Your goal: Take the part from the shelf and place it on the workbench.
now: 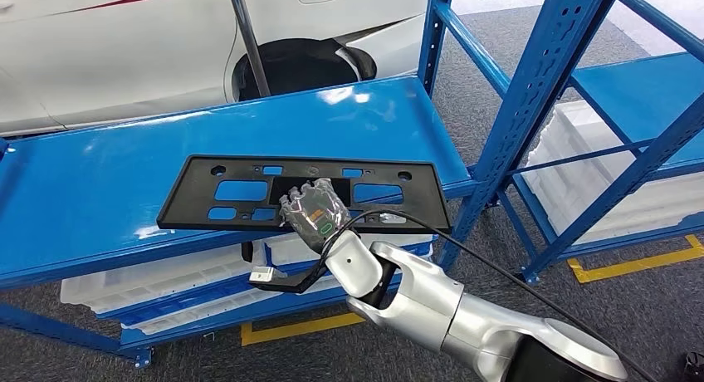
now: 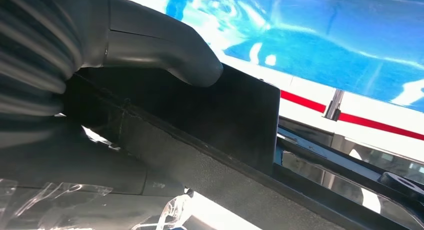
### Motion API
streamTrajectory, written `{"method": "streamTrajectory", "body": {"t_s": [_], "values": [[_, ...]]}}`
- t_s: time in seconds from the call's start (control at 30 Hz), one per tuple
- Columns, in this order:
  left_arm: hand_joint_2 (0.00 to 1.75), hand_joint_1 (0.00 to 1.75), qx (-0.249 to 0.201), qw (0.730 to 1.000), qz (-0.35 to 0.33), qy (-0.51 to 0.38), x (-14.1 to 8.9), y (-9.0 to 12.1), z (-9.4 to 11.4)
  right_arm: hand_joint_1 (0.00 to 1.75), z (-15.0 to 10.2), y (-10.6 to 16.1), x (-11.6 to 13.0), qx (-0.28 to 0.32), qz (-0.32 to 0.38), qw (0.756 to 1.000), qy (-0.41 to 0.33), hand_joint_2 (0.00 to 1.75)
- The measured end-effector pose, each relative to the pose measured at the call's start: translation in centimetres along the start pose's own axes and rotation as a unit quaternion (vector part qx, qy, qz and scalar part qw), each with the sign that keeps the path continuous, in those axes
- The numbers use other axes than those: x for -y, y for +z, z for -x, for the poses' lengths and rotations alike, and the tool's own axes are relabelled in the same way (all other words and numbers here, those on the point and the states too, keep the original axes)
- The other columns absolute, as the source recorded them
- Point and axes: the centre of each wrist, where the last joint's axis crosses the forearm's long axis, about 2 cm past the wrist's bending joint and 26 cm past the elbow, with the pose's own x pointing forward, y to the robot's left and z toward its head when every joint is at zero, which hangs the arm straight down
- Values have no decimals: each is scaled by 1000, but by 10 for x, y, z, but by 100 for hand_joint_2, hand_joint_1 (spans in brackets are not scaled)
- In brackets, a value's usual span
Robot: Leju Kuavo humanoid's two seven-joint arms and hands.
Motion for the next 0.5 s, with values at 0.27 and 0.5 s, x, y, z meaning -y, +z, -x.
{"method": "streamTrajectory", "body": {"t_s": [0.27, 0.5], "values": [[175, 0, 1, 1000, -2, -6, -2, -1, -1, 175, 5, 2, 4, -9, 9, 1000, -5, 175], [175, 0, 1, 1000, -2, -6, -2, -1, -1, 175, 10, 5, 0, -18, 6, 1000, -3, 175]]}}
